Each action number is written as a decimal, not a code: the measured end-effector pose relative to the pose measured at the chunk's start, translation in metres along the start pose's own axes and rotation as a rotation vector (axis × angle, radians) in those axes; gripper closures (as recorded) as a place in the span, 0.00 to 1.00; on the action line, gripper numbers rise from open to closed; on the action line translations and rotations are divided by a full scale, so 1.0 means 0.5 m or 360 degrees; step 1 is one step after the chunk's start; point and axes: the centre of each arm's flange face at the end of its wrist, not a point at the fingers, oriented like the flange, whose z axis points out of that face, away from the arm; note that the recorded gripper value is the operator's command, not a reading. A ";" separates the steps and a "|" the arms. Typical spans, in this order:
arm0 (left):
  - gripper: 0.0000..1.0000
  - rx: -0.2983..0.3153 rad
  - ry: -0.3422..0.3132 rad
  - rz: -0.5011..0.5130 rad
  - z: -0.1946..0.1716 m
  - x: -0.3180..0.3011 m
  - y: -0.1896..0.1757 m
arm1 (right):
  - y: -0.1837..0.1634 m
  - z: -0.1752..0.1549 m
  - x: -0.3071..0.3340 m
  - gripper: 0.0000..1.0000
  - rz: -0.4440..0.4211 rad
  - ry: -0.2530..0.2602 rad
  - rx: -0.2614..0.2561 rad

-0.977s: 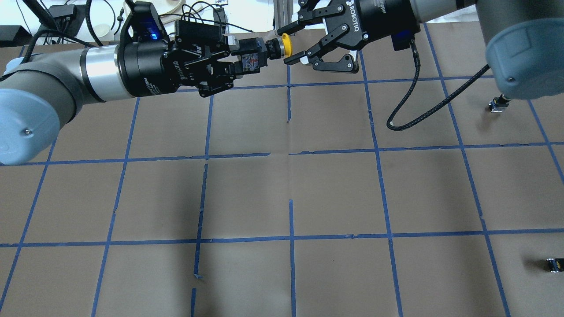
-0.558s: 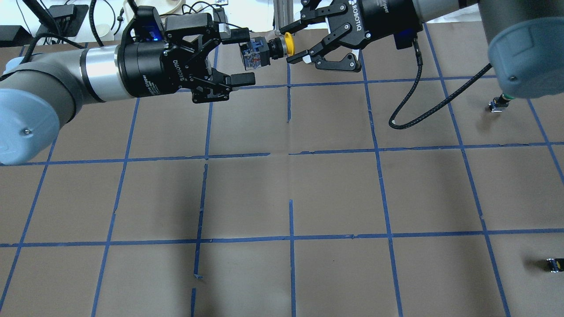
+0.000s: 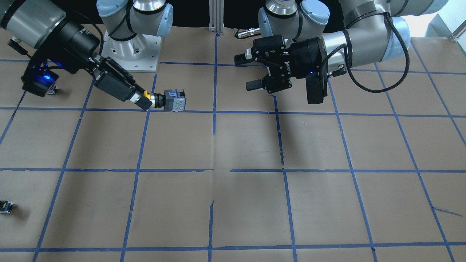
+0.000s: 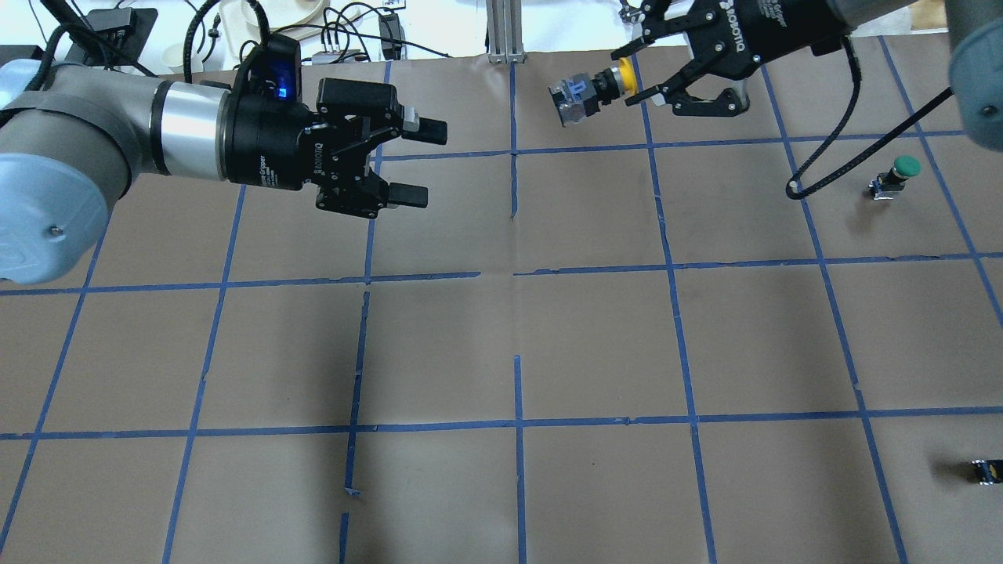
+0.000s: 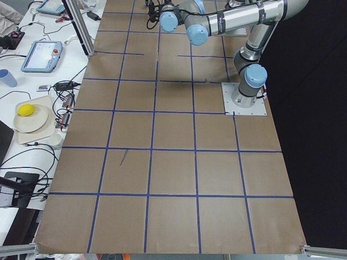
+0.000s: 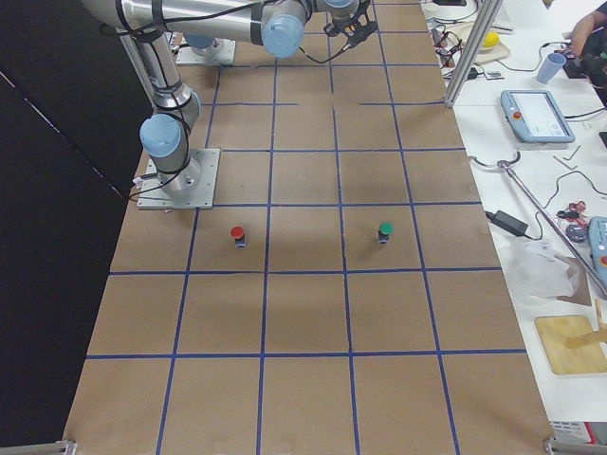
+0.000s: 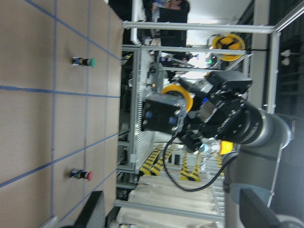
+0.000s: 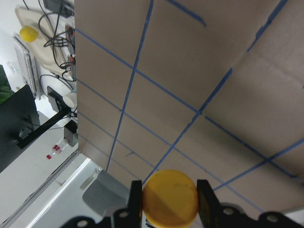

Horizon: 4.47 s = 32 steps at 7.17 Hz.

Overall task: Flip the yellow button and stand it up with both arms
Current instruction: 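Open and withdraw the left gripper while the right gripper carries the button away, then lower the yellow button upright onto the table with the right gripper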

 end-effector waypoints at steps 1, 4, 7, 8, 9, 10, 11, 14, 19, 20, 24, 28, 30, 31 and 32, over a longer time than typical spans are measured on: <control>0.00 0.0016 -0.0247 0.0020 -0.008 -0.022 -0.016 | -0.031 -0.005 0.031 0.92 -0.0102 0.0166 0.0105; 0.00 0.0055 -0.0981 0.0110 -0.081 -0.023 -0.053 | -0.091 -0.018 0.097 0.92 -0.0326 0.0611 0.0328; 0.00 0.0002 -0.1611 0.0222 -0.111 0.057 -0.047 | -0.186 -0.029 0.210 0.92 -0.0285 0.1024 0.0521; 0.00 0.0037 -0.1715 0.0191 -0.122 0.088 -0.035 | -0.233 -0.042 0.262 0.92 -0.0212 0.1125 0.0598; 0.00 0.0090 -0.1730 0.0129 -0.129 0.106 -0.033 | -0.279 -0.055 0.314 0.93 -0.0148 0.1196 0.0694; 0.00 0.0103 -0.1743 0.0079 -0.128 0.110 -0.040 | -0.314 -0.062 0.357 0.92 -0.0116 0.1228 0.0791; 0.00 0.0097 -0.1754 0.0052 -0.124 0.113 -0.043 | -0.337 -0.062 0.390 0.92 -0.0106 0.1254 0.0866; 0.00 0.0071 -0.1795 0.0064 -0.131 0.118 -0.051 | -0.397 -0.044 0.467 0.92 -0.0057 0.1308 0.1097; 0.00 0.0099 -0.1817 0.0081 -0.146 0.134 -0.061 | -0.477 0.027 0.553 0.92 -0.0062 0.1333 0.1502; 0.00 0.0104 -0.1816 0.0084 -0.147 0.136 -0.062 | -0.488 0.039 0.564 0.91 -0.0068 0.1319 0.1578; 0.00 0.0113 -0.1814 0.0093 -0.149 0.138 -0.063 | -0.508 0.066 0.582 0.89 -0.0056 0.1213 0.1770; 0.00 0.0114 -0.1813 0.0095 -0.149 0.137 -0.063 | -0.497 0.082 0.593 0.82 0.0005 0.1161 0.1785; 0.00 0.0118 -0.1814 0.0097 -0.150 0.138 -0.062 | -0.494 0.089 0.600 0.72 0.0006 0.1167 0.1774; 0.00 0.0121 -0.1816 0.0098 -0.151 0.140 -0.061 | -0.489 0.095 0.607 0.58 0.0006 0.1172 0.1767; 0.00 0.0122 -0.1817 0.0100 -0.152 0.141 -0.060 | -0.486 0.097 0.610 0.16 0.0000 0.1176 0.1770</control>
